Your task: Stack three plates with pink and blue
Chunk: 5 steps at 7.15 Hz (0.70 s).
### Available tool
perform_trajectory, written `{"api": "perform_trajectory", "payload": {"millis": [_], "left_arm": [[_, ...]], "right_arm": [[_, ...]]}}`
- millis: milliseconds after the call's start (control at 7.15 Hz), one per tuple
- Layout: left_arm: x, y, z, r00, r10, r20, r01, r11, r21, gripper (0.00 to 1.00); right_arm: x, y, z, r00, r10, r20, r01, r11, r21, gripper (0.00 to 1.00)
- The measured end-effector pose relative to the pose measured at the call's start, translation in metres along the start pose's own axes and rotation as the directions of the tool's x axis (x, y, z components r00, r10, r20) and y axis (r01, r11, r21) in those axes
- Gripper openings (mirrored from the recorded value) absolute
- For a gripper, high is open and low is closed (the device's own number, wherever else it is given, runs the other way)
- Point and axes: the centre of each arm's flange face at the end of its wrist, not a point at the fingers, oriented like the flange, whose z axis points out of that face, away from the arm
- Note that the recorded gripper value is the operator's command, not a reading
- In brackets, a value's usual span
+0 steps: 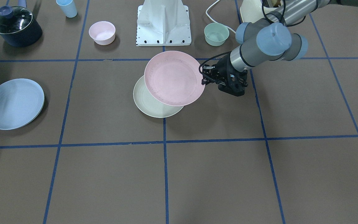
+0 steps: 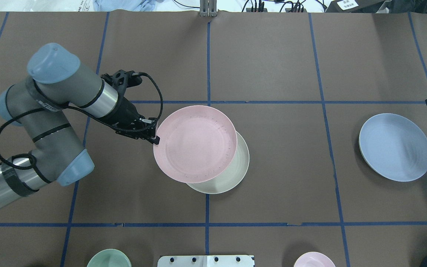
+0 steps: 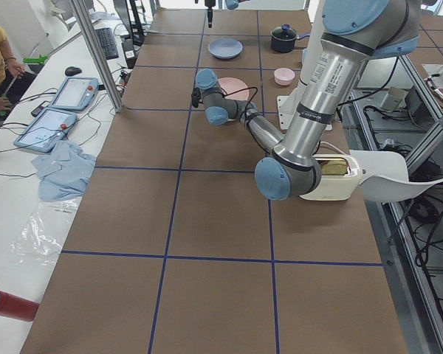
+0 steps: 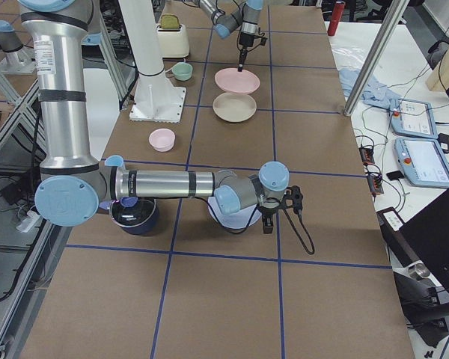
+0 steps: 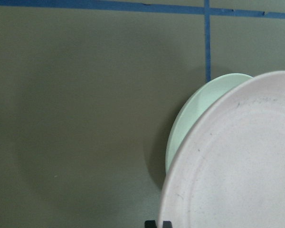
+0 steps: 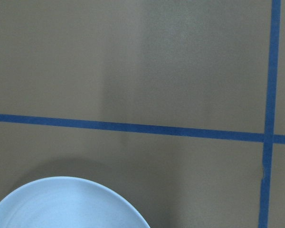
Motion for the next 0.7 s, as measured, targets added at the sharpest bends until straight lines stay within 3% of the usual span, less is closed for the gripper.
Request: {"api": "perform_trajectory", "payload": {"millis": [140, 280, 699], "left_arm": [[0.011, 0.0, 0.017, 1.0, -0.005, 0.008, 0.005, 1.0, 0.003, 0.32], [0.018, 0.004, 0.031, 1.0, -0.011, 0.013, 0.011, 1.0, 0.004, 0.99], [0.033, 0.011, 0.033, 1.0, -0.023, -0.003, 0.023, 0.999, 0.032, 1.0]], "right_arm": [[0.0, 0.0, 0.0, 1.0, 0.0, 0.0, 0.0, 1.0, 0.0, 1.0], [-0.001, 0.0, 0.0, 1.0, -0.001, 0.001, 0.001, 1.0, 0.001, 1.0], [-0.003, 0.0, 0.003, 1.0, -0.004, 0.002, 0.004, 1.0, -0.006, 1.0]]}}
